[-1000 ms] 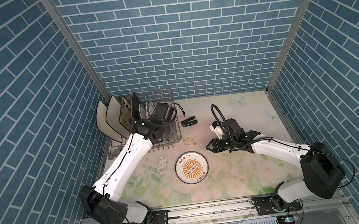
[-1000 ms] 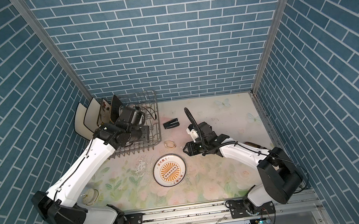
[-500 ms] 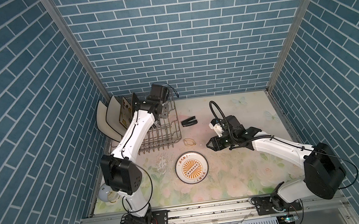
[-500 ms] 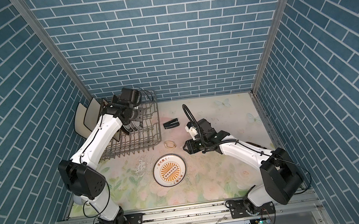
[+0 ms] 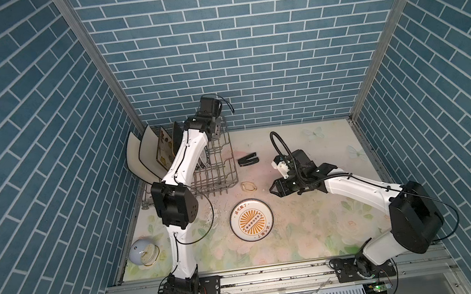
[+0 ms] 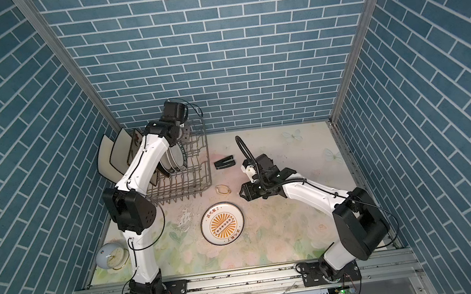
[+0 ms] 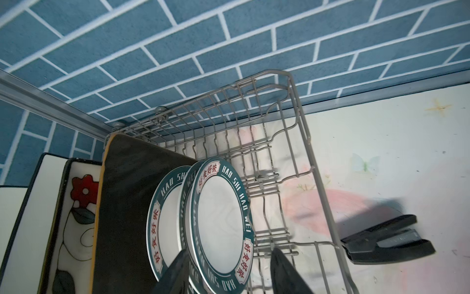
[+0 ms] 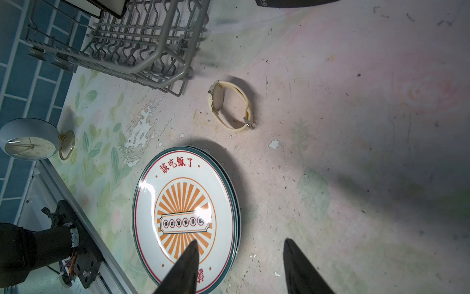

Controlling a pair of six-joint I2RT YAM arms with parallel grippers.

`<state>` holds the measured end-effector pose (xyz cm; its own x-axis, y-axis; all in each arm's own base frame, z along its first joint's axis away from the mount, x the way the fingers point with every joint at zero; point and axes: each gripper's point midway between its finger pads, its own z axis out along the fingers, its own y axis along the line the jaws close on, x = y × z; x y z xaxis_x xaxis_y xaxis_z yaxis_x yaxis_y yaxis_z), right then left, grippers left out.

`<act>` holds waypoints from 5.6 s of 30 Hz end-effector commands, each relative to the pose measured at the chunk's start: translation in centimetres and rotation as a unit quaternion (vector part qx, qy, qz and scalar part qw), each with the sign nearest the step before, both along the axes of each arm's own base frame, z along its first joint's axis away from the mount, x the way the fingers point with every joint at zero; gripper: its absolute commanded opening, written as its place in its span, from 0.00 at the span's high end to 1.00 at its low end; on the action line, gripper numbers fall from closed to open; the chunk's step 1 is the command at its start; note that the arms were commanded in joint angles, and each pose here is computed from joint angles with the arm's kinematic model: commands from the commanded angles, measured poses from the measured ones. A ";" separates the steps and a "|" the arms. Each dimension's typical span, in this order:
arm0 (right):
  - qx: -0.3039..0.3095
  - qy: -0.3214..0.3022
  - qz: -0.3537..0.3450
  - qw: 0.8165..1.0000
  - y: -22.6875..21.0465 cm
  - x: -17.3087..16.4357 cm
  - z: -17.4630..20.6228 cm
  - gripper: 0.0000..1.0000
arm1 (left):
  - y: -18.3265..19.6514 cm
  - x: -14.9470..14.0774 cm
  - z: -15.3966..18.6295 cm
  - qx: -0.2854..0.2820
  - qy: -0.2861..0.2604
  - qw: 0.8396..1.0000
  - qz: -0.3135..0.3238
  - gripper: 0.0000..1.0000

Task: Unload the plates from the dish rack
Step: Pick up a plate from the dish rack, then place a plate on the plates.

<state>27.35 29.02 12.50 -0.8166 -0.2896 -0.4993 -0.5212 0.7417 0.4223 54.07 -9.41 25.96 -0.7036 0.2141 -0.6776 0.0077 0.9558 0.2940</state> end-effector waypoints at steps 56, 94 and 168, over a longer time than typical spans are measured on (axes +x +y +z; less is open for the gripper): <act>0.006 0.027 0.045 0.999 4.6 5.3 -0.8 0.50 | 4.1 2.0 -10.0 -0.033 0.076 0.996 0.036 0.60; -0.009 0.000 0.022 1.000 2.0 4.0 0.0 0.51 | 2.4 1.5 -9.3 -0.051 0.062 0.996 0.037 0.87; 0.076 -0.100 -0.145 0.981 -7.5 -1.8 4.6 0.53 | -4.0 -30.8 -7.7 -0.445 0.089 0.889 -0.069 0.92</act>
<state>25.59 21.71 17.38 -0.7258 -0.0183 -0.6876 -0.4159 0.8079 0.4175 23.14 -12.56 17.56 -0.8383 -0.2374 -0.4908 0.0845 0.8328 -0.5471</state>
